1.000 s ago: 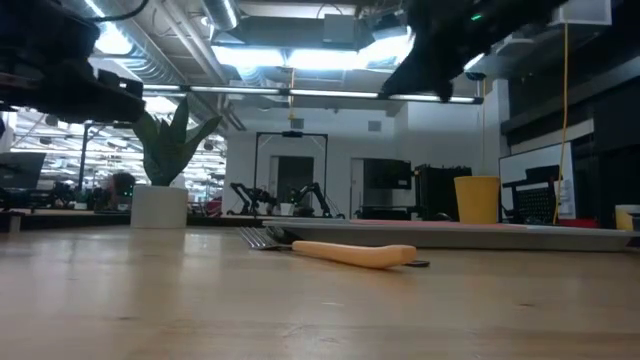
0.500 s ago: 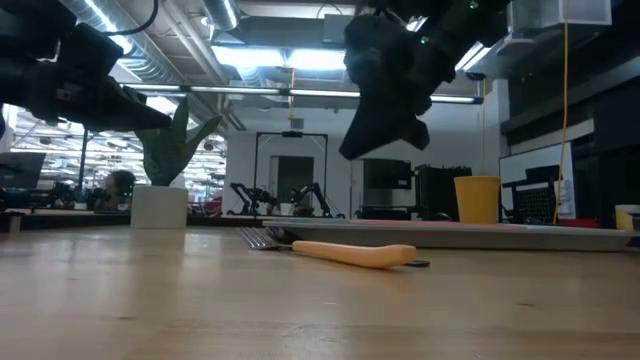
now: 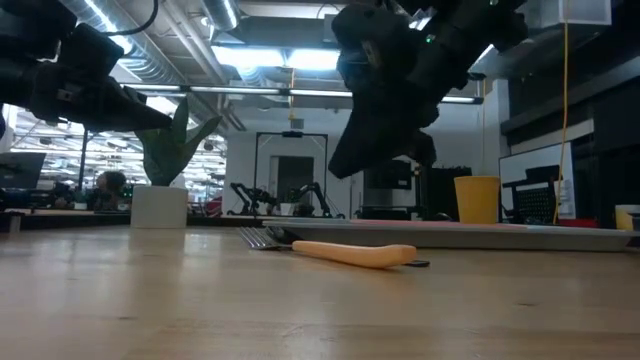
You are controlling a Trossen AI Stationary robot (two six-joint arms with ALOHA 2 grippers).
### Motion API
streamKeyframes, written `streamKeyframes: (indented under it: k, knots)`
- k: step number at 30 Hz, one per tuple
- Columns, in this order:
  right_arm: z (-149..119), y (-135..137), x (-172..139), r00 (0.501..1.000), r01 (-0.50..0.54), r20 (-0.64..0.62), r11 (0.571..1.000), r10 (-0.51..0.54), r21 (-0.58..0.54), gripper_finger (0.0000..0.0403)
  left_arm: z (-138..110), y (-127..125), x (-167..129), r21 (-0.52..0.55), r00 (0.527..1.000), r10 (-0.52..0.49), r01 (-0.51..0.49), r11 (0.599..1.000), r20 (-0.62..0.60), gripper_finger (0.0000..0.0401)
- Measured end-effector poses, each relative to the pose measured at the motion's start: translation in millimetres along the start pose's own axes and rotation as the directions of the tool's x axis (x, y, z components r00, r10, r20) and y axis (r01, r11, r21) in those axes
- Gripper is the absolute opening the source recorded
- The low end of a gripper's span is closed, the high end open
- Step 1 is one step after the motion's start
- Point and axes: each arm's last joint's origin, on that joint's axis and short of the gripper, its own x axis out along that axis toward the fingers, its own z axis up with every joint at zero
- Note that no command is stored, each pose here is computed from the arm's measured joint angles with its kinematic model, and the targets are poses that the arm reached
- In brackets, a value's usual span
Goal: Pick and place plate/cup/fork/spoon on tray
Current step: Put the orange fork on the gray serving tray to the left of the pink plate
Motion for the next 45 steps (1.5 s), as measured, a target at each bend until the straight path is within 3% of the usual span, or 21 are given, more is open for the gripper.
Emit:
streamKeyframes:
  k: [8, 16, 21, 28, 34, 45]
  knots:
    - [-15.1, -5.3, 24.6, 0.998, 0.049, -0.043, 0.999, -0.049, -0.004, 0.0043, 0.0, 0.0, 0.0, 0.0, 1.0, 0.0, 0.0, 1.0, 0.0, 0.0]
    - [-20.3, 10.3, 22.6, 0.997, 0.074, -0.021, 0.995, -0.076, -0.074, 0.0046, -0.1, 0.0, 0.0, 0.0, 1.0, 0.0, 0.0, 1.0, 0.0, 0.0]
    - [-1.4, 32.3, 11.5, 0.982, 0.191, 0.031, 0.962, -0.189, -0.197, 0.0052, -0.1, 0.0, 0.0, 0.0, 1.0, 0.0, 0.0, 1.0, 0.0, 0.0]
    - [4.4, 36.4, 44.5, 0.942, 0.29, -0.102, 0.929, -0.319, -0.23, 0.0052, -0.1, 0.0, 0.0, 0.0, 1.0, 0.0, 0.0, 1.0, 0.0, 0.0]
    - [-2.1, 45.3, 50.9, 0.905, 0.365, -0.124, 0.892, -0.407, -0.266, 0.0057, -0.1, 0.0, 0.0, 0.0, 1.0, 0.0, 0.0, 1.0, 0.0, 0.0]
    - [-15.3, 55.1, 48.2, 0.896, 0.396, -0.109, 0.884, -0.431, -0.247, 0.0098, -0.1, 0.0, 0.0, 0.0, 1.0, 0.0, 0.0, 1.0, 0.0, 0.0]
